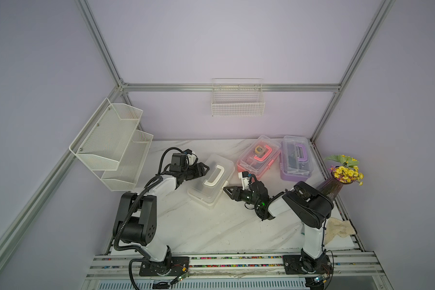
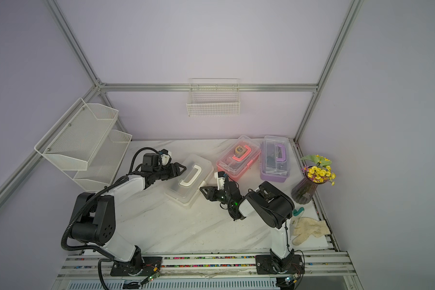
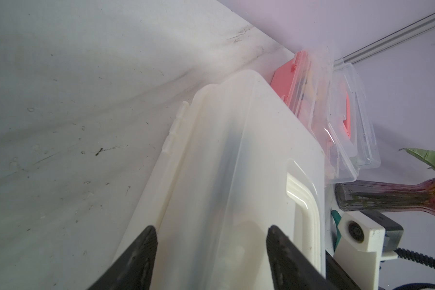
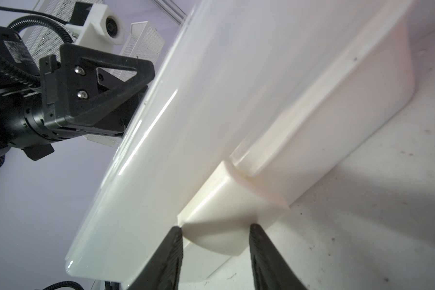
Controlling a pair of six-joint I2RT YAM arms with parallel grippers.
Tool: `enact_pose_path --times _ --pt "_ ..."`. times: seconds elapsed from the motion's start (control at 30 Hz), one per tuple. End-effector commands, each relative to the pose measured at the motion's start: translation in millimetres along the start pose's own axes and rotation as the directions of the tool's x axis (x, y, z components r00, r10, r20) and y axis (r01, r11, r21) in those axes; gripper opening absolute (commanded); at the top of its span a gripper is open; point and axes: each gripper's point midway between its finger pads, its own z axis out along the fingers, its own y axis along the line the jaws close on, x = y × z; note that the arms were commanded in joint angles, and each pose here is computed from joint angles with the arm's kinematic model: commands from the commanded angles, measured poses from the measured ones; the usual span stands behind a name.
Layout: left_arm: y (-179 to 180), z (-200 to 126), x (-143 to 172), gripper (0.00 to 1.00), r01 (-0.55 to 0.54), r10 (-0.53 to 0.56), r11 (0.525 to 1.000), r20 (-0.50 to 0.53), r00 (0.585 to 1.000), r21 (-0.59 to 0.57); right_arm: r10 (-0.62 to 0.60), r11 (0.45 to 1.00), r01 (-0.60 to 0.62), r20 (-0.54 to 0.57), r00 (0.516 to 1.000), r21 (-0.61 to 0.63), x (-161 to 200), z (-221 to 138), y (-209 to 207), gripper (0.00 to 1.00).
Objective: Close toolboxes
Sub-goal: Fasten the toolbox latch on the toolbox.
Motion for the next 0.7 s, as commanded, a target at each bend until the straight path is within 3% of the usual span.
enact_pose_path --times 0.0,0.33,0.67 --pt "-3 16 60 0.68 0.059 -0.047 0.997 -0.2 0.979 0.055 -0.065 0.985 0.068 0.022 0.998 -0.159 -12 15 41 0.46" --pt "-4 18 63 0.68 0.069 -0.051 0.995 -0.211 0.976 0.075 -0.104 0.963 0.11 0.035 0.994 -0.244 -15 28 53 0.47" --pt "12 12 43 0.78 0.085 -0.086 0.996 -0.113 0.99 -0.013 -0.207 0.973 0.208 0.024 0.978 -0.099 -41 53 41 0.55"
